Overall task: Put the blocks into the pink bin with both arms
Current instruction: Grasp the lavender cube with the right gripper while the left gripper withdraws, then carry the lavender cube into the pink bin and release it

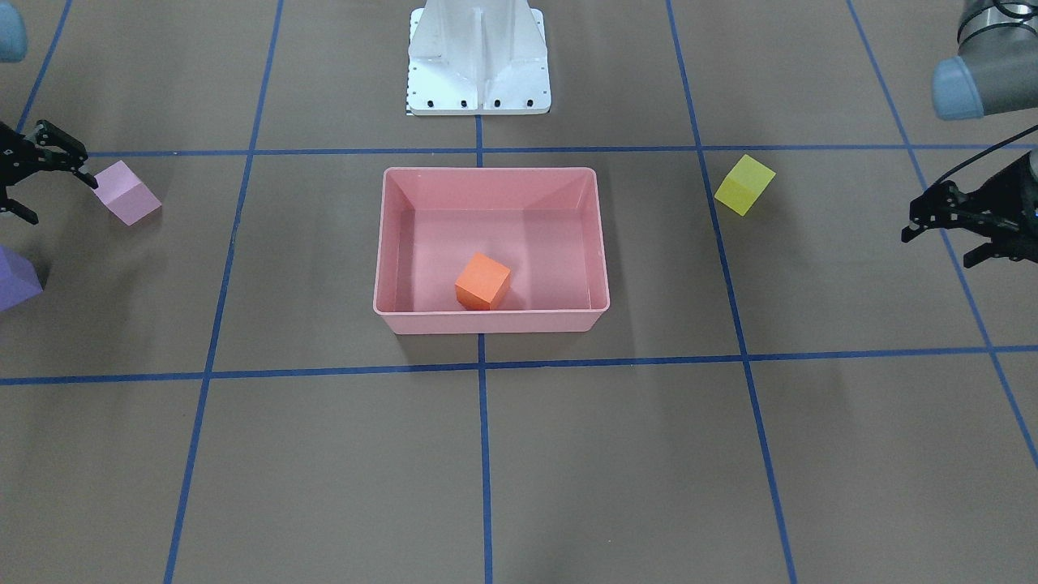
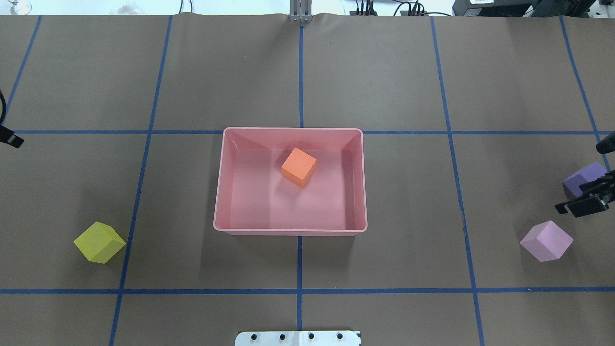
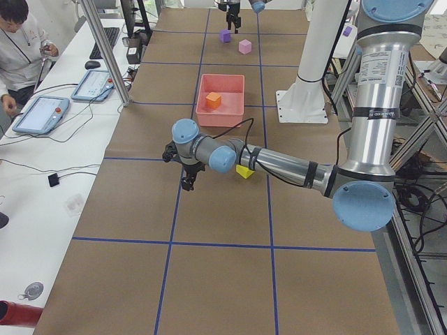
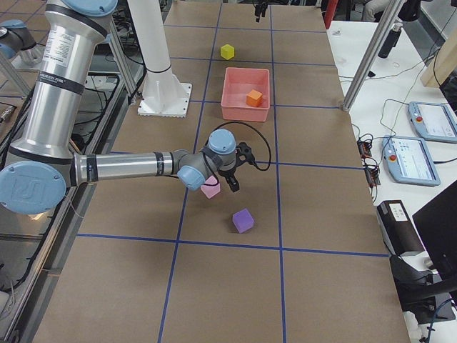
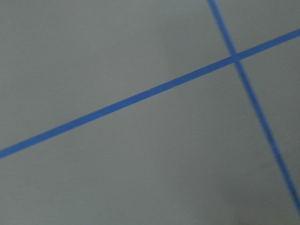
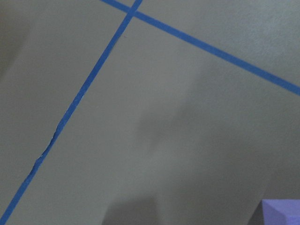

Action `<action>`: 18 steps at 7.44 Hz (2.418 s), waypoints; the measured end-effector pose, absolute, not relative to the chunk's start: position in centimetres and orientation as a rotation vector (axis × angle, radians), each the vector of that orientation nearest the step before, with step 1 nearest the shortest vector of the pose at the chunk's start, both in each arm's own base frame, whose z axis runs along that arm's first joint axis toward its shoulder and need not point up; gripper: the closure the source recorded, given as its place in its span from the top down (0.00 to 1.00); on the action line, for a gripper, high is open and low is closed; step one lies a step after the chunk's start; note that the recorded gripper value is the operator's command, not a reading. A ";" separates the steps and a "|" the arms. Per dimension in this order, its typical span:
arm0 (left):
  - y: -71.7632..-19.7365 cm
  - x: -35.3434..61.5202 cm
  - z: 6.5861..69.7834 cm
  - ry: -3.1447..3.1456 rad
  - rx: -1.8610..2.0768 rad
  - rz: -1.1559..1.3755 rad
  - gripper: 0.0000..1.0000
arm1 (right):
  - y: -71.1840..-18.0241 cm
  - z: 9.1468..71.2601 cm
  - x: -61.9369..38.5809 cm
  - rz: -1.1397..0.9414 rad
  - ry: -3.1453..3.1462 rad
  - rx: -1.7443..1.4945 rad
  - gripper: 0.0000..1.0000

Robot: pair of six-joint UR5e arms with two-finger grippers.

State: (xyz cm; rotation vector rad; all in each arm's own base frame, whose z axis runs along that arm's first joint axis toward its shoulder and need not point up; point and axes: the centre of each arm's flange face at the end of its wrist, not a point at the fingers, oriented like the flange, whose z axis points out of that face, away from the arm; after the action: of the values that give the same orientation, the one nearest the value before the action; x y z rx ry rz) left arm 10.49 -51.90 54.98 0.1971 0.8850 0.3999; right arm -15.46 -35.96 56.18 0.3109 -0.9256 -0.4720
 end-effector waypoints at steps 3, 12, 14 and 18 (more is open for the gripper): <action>-52.1 9.3 56.4 0.888 0.197 0.407 1.00 | -32.4 56.4 -19.5 -0.477 -0.858 0.324 0.99; -52.1 9.3 56.6 0.888 0.190 0.400 1.00 | -30.3 56.4 -26.1 -0.567 -0.814 0.324 0.00; -52.1 9.3 56.7 0.888 0.187 0.398 1.00 | -35.2 51.2 -28.2 -0.484 -0.891 0.329 0.00; -52.1 9.5 56.8 0.890 0.180 0.392 1.00 | -45.6 31.3 -35.6 -0.225 -0.996 0.231 0.07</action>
State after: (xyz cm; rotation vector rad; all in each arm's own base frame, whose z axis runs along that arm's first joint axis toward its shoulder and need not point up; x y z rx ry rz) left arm 9.52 -52.15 56.82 0.1802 0.8898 0.3923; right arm -35.57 -45.55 31.34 0.2307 -0.9962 -0.2251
